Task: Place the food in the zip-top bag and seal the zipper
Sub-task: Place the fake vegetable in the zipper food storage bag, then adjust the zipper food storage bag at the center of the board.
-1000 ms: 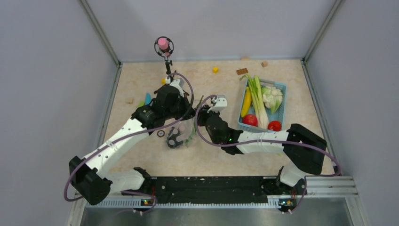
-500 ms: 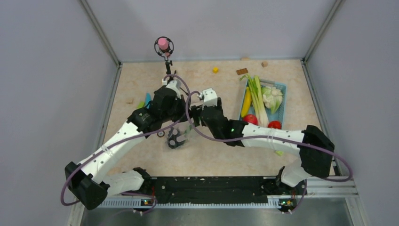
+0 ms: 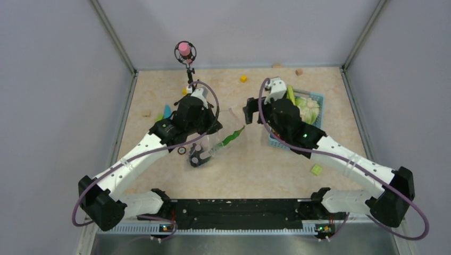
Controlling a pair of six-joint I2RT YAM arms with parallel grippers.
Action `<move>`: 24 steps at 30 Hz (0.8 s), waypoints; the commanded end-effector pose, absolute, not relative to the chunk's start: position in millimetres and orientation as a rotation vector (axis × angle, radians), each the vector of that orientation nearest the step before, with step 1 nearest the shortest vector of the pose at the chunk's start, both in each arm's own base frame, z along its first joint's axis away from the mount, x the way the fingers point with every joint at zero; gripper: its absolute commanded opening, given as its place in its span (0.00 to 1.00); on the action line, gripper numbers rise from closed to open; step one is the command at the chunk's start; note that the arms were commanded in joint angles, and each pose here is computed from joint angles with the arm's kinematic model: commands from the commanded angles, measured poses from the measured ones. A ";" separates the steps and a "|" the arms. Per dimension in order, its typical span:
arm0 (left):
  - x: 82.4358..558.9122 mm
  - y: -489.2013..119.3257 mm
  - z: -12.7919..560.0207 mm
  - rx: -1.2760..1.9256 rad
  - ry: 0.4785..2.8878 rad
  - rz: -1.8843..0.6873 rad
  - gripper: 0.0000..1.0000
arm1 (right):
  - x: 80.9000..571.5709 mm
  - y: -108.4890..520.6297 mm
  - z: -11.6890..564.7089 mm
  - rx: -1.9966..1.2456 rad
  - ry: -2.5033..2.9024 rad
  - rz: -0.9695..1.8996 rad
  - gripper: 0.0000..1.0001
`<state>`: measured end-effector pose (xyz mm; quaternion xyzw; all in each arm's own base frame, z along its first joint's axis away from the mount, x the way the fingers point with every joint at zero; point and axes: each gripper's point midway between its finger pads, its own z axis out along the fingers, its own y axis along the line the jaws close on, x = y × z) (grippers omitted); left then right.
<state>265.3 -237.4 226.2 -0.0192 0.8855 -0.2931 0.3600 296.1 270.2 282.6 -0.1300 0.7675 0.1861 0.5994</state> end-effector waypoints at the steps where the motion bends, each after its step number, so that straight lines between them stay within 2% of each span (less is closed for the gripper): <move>1: 284.5 -251.8 256.7 -0.009 2.181 -0.796 0.00 | 313.2 219.3 253.2 -0.244 1.896 0.400 0.96; 5: 292.0 -258.7 256.7 0.007 2.195 -0.793 0.00 | 312.6 202.5 232.3 -0.200 1.953 0.412 0.95; 13: 295.4 -264.6 257.9 0.043 2.206 -0.806 0.00 | 299.5 221.7 180.4 -0.189 2.101 0.532 0.89; 24: 290.6 -264.6 254.1 0.048 2.216 -0.821 0.00 | 309.0 234.4 180.3 -0.096 2.104 0.600 0.84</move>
